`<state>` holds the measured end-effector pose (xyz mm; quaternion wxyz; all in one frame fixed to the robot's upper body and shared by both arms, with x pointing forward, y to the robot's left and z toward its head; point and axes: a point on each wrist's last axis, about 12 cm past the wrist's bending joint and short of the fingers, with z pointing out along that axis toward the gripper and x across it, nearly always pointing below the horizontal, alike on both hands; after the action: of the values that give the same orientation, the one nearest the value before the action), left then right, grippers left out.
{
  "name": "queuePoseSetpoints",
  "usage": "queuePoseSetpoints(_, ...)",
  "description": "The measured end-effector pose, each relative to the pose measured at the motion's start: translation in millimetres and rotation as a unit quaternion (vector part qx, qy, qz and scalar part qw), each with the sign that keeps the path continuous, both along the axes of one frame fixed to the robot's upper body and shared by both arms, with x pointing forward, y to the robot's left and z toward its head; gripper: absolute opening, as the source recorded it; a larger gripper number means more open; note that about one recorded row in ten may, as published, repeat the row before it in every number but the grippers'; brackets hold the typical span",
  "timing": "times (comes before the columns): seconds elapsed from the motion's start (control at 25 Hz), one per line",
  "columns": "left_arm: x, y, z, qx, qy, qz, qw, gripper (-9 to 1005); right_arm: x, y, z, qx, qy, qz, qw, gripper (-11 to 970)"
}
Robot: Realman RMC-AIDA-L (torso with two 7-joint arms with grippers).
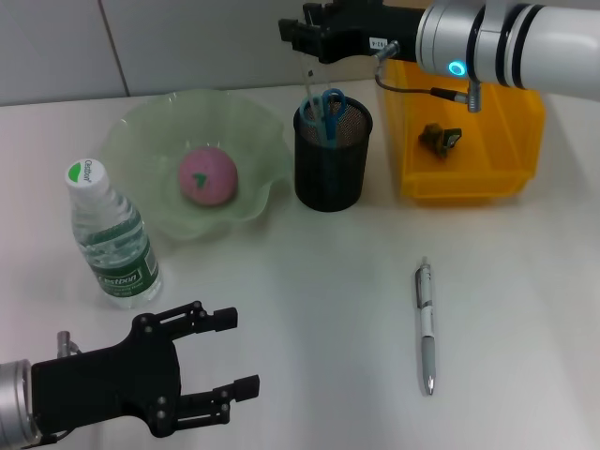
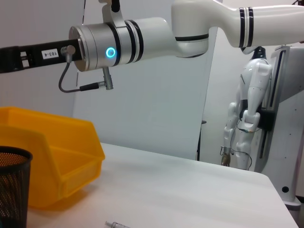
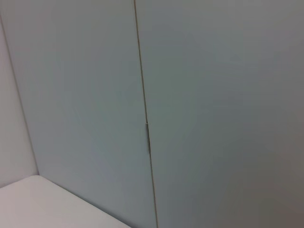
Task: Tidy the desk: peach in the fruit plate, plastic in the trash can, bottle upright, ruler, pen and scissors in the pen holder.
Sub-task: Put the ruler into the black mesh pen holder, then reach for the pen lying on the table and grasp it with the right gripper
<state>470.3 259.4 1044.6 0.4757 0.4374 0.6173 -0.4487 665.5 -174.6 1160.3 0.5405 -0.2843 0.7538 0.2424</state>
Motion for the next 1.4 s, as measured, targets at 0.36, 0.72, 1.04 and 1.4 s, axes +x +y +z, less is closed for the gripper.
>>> queuePoseSetpoints(0.36, 0.0, 1.4, 0.6, 0.0, -0.001, 0.001, 1.0, 788, -2.3, -2.8, -6.0, -0.002, 0.006, -0.001, 1.0, 448)
queuePoseSetpoints(0.72, 1.6, 2.2, 1.7, 0.001, -0.004, 0.001, 1.0, 788, -3.3, -2.6, -7.0, -0.003, 0.007, 0.002, 1.0, 607)
queuePoseSetpoints(1.04, 1.8, 1.5, 1.8, 0.0, -0.004, 0.001, 1.0, 788, -2.2, -3.8, 0.9, 0.033, -0.005, -0.006, 0.999, 691)
queuePoseSetpoints(1.4, 2.0, 0.5, 1.6, -0.004, -0.003, 0.006, 1.0, 788, -12.7, -6.7, 29.3, 0.083, -0.032, 0.044, 0.995, 694)
